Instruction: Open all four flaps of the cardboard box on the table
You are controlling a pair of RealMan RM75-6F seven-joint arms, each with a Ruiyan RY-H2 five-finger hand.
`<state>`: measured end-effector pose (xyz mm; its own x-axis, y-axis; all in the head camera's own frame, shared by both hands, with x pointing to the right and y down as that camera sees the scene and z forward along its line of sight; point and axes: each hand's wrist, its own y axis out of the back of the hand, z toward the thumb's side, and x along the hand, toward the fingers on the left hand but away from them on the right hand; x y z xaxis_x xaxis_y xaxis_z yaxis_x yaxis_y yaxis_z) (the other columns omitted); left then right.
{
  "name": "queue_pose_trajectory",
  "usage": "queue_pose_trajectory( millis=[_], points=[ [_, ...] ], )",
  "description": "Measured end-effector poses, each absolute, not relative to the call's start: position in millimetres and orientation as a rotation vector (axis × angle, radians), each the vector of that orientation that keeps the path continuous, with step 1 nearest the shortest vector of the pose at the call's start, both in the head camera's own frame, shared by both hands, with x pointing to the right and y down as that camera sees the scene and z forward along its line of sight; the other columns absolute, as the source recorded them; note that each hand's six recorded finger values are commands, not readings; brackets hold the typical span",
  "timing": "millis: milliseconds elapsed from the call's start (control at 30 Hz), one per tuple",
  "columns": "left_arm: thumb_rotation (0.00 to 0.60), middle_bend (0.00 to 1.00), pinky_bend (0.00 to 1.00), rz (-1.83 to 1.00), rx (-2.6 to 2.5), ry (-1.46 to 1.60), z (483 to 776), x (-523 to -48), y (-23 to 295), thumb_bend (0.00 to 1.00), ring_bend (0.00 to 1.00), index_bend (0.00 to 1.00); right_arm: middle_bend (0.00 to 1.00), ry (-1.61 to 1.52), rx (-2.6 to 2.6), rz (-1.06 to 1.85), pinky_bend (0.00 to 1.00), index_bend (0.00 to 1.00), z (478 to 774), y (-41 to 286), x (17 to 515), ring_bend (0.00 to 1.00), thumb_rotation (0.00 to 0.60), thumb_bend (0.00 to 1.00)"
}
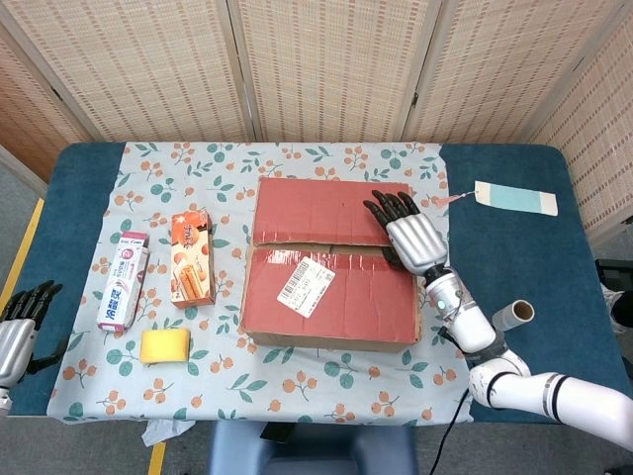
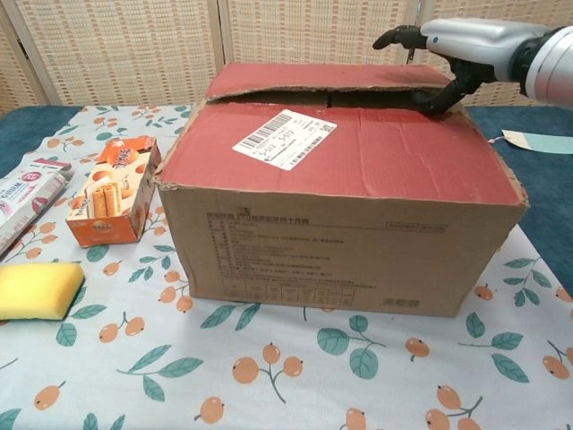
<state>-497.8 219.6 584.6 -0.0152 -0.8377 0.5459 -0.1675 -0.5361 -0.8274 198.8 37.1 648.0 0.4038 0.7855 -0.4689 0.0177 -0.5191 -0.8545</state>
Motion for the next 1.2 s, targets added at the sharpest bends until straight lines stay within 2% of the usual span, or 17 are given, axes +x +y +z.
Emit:
queue_pose_trajectory(
  millis=[300,1200],
  points=[
    [0.600,0.07,0.03,-1.620,-1.728,1.044,589,-502,219,0.49,0.09,0.02,0.00,-0.742,-1.824,1.161,0.00,0.00,646,4,182,0.00,0.600,0.35],
    [0.600,0.07,0.02,-1.629,-1.796,1.123,592,-520,213,0.49,0.09,0.02,0.00,-0.972,-1.798,1.162,0.00,0.00,601,-87,143,0.00,0.600,0.35]
  ],
)
